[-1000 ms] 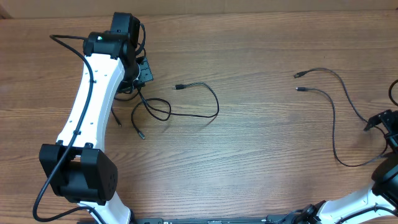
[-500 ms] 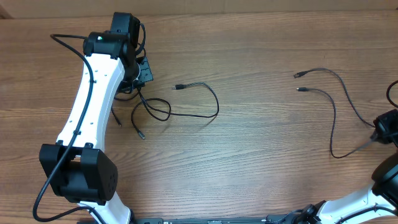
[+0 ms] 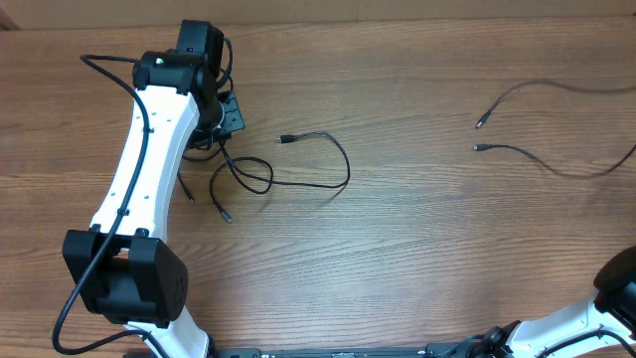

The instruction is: Untangle cables

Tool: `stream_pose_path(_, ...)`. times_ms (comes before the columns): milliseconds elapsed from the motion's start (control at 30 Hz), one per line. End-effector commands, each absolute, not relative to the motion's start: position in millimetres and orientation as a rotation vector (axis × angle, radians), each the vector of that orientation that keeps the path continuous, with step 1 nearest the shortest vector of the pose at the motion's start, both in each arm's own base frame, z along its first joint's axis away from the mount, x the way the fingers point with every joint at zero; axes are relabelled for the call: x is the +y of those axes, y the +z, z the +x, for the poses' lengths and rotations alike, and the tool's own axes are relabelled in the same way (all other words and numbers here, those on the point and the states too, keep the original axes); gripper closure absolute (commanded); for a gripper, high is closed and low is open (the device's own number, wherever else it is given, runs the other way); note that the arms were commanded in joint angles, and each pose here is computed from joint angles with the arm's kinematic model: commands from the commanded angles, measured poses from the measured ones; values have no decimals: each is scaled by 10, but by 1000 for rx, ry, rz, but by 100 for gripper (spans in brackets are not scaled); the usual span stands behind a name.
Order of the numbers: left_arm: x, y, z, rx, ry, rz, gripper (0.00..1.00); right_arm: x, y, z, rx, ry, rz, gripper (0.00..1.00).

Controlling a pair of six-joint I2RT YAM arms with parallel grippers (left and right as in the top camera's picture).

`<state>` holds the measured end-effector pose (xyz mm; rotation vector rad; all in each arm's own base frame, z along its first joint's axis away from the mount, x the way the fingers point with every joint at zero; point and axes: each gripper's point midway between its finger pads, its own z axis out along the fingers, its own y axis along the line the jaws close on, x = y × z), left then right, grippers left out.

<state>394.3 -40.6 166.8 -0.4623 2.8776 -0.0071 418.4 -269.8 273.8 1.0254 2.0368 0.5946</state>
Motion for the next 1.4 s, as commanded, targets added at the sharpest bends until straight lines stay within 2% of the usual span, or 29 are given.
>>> stream_pose_path(0,-406,1874,3958,2828,-35,-435,96,-2610,3010,4220,1996,642,964,96)
stream_pose_path(267,-407,1869,3939,2836,-35,-440,96,-2498,2484,4054,2289,338,880,95)
stream_pose_path(300,-406,1869,3938,2836,-35,-440,96,-2456,2425,4032,2324,319,877,90)
stream_pose_path(367,-406,1868,3936,2837,-34,-441,96,-2343,2351,3985,2373,337,888,61)
stream_pose_path(467,-405,1866,3929,2840,-33,-440,96,-2110,2237,3854,2466,400,926,58)
stream_pose_path(533,-405,1866,3929,2840,-33,-440,96,-1968,2178,3772,2522,436,946,39)
stream_pose_path(633,-405,1866,3927,2841,-33,-441,96,-1821,2124,3688,2580,473,963,22)
stream_pose_path(800,-405,1866,3929,2840,-33,-441,96,-1730,2079,3621,2635,458,972,18)
stream_pose_path(900,-404,1864,3922,2843,-32,-440,96,-1801,1990,3414,2716,333,1046,21)
stream_pose_path(1000,-404,1866,3927,2841,-32,-440,96,-1865,1936,3231,2772,223,1127,18)
stream_pose_path(1133,-405,1868,3934,2838,-34,-440,96,-1822,1939,3231,2778,252,1123,17)
stream_pose_path(1200,-405,1867,3932,2839,-33,-440,96,-1726,1962,3305,2770,333,1069,16)
stream_pose_path(1267,-406,1867,3933,2838,-34,-440,96,-1496,2029,3493,2761,476,860,13)
stream_pose_path(1367,-405,1867,3933,2838,-33,-440,96,-1294,2034,3610,2786,501,710,10)
